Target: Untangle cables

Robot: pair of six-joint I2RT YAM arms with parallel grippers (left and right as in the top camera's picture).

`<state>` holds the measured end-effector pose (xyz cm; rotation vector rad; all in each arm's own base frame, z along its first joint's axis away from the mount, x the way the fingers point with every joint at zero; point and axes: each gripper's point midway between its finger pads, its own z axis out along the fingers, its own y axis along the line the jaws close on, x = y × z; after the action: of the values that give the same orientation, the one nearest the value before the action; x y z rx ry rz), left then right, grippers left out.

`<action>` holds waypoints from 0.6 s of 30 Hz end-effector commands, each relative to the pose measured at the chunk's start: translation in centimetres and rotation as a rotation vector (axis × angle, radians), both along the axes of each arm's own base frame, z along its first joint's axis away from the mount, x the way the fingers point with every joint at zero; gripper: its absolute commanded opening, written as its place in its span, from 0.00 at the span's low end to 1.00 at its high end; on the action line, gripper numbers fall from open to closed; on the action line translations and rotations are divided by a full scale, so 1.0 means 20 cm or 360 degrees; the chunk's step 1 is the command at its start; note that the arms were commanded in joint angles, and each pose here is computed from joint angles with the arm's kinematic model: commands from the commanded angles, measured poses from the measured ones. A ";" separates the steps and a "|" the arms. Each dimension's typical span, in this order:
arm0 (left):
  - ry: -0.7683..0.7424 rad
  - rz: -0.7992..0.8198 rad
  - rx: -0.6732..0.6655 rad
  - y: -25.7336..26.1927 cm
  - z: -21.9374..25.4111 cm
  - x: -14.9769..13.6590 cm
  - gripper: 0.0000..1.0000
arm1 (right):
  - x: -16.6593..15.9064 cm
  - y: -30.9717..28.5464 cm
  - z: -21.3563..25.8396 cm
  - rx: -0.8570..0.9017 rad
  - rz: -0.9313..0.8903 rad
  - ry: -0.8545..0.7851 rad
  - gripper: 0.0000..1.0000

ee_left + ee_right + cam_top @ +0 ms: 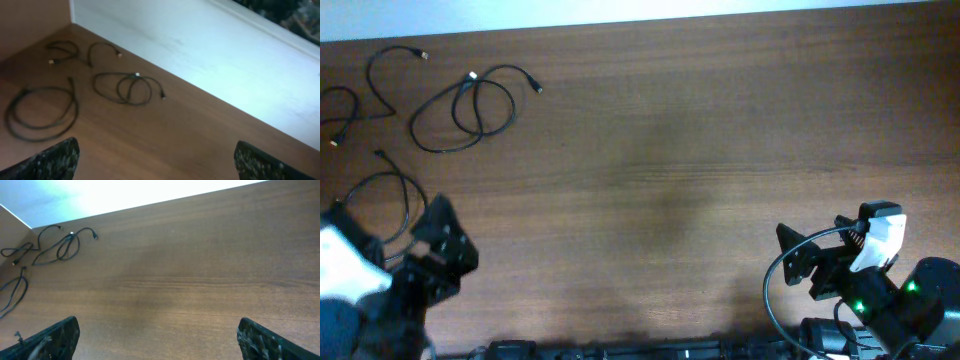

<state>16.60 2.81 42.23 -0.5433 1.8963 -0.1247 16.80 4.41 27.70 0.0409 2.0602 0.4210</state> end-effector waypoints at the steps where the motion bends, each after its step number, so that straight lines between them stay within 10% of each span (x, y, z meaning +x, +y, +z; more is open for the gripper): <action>1: -0.0034 0.0086 0.0022 0.06 -0.01 -0.13 0.99 | -0.02 0.01 -0.01 -0.0004 0.0012 0.0021 0.99; 18: 0.0335 0.0130 0.0055 0.10 -0.46 -0.56 0.99 | -0.02 0.12 0.07 -0.0013 0.0262 -0.0116 0.99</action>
<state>6.23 4.70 32.91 -0.6078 2.1239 0.0333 16.50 6.58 28.73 -0.1204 2.0149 0.5057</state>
